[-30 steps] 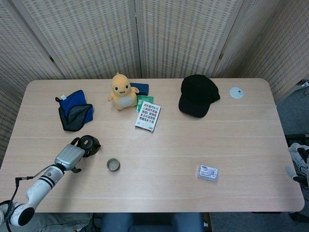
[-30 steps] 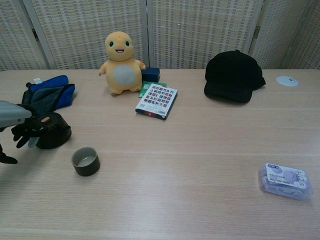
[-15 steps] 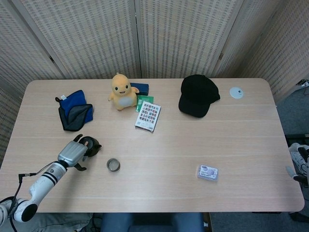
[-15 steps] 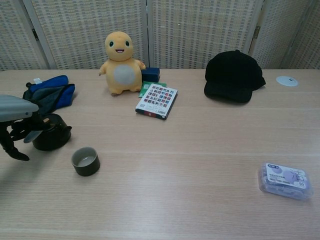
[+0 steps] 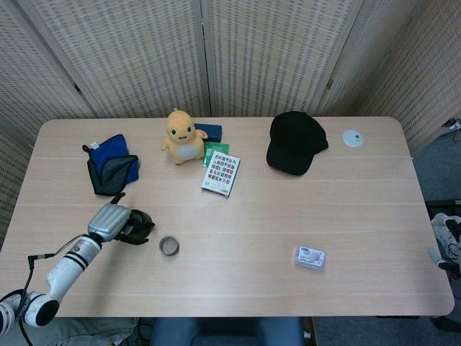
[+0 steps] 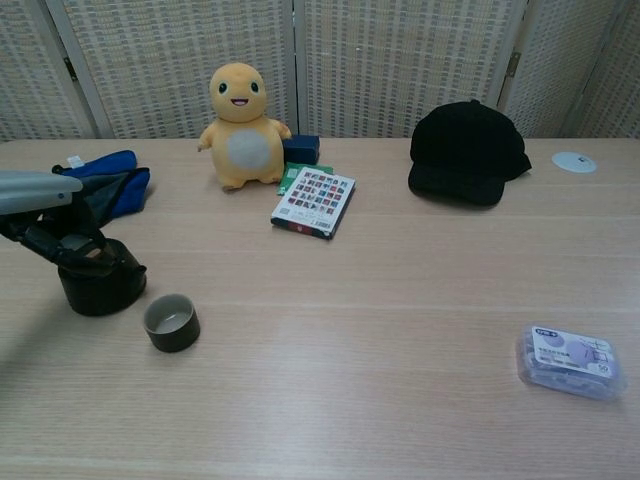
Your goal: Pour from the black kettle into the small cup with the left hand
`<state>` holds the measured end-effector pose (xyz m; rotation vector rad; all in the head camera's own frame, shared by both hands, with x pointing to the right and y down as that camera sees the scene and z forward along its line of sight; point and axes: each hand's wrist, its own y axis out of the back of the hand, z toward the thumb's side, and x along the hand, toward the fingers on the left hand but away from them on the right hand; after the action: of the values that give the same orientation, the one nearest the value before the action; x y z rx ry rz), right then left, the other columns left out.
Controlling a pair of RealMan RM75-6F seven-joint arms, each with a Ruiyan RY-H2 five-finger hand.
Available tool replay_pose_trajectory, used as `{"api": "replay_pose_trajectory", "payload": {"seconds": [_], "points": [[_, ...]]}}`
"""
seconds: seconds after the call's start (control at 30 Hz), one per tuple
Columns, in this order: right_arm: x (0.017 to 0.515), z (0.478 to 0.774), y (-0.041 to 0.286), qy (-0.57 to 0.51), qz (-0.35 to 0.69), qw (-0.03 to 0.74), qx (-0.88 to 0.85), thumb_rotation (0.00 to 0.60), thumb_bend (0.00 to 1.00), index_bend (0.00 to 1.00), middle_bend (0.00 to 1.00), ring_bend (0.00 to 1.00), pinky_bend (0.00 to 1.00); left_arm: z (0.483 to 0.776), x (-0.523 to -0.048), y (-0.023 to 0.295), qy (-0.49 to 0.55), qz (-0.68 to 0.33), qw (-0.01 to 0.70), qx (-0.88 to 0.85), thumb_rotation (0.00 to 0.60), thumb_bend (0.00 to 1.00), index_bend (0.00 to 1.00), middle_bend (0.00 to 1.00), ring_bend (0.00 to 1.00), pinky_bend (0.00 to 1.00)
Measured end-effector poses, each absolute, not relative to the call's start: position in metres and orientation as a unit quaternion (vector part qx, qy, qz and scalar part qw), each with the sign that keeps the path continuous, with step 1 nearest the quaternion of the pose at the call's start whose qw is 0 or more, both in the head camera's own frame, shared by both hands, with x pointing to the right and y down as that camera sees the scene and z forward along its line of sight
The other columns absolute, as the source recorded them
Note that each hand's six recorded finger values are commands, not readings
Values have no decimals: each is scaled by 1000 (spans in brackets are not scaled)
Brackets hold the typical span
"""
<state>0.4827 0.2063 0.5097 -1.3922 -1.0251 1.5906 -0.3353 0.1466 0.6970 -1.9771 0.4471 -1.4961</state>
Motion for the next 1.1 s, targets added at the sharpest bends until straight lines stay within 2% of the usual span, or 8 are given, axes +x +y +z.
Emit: {"api": "replay_pose_trajectory", "payload": {"seconds": [0.13,0.3,0.57,0.63,0.73,0.8,0.93,1.1], "points": [[483,510,207,-403,625,385,-547,600,169,381,384,315,384,694,-336,143,189,-561,304,-746,221,41,860,926,825,0],[484,511,207,-403,625,383,-547,600,170,381,384,315,384,688,-338,138,223,-558,294,-744,147,41,908,972,862,0],[484,512,208,-404,625,383,-547,600,169,381,384,315,384,680,-343,131,273,-551,290,-733,145,86,981,1000,919,0],[484,512,209,-405,625,383,-547,600,169,381,384,315,384,678,-343,129,283,-550,291,-730,163,138,990,1000,928,7],[484,512,209,-404,626,382,-547,600,170,381,384,315,384,675,-343,126,297,-547,300,-723,245,228,999,1000,940,79],[484,512,209,-404,626,382,-547,600,170,381,384,315,384,673,-344,124,308,-545,307,-717,254,270,1000,1000,946,123],[484,512,210,-405,626,381,-547,600,170,381,384,315,384,669,-344,122,323,-543,316,-708,262,320,1000,1000,950,179],[484,512,210,-405,626,381,-547,600,170,381,384,315,384,667,-344,120,328,-542,320,-705,319,324,1000,1000,951,231]]}}
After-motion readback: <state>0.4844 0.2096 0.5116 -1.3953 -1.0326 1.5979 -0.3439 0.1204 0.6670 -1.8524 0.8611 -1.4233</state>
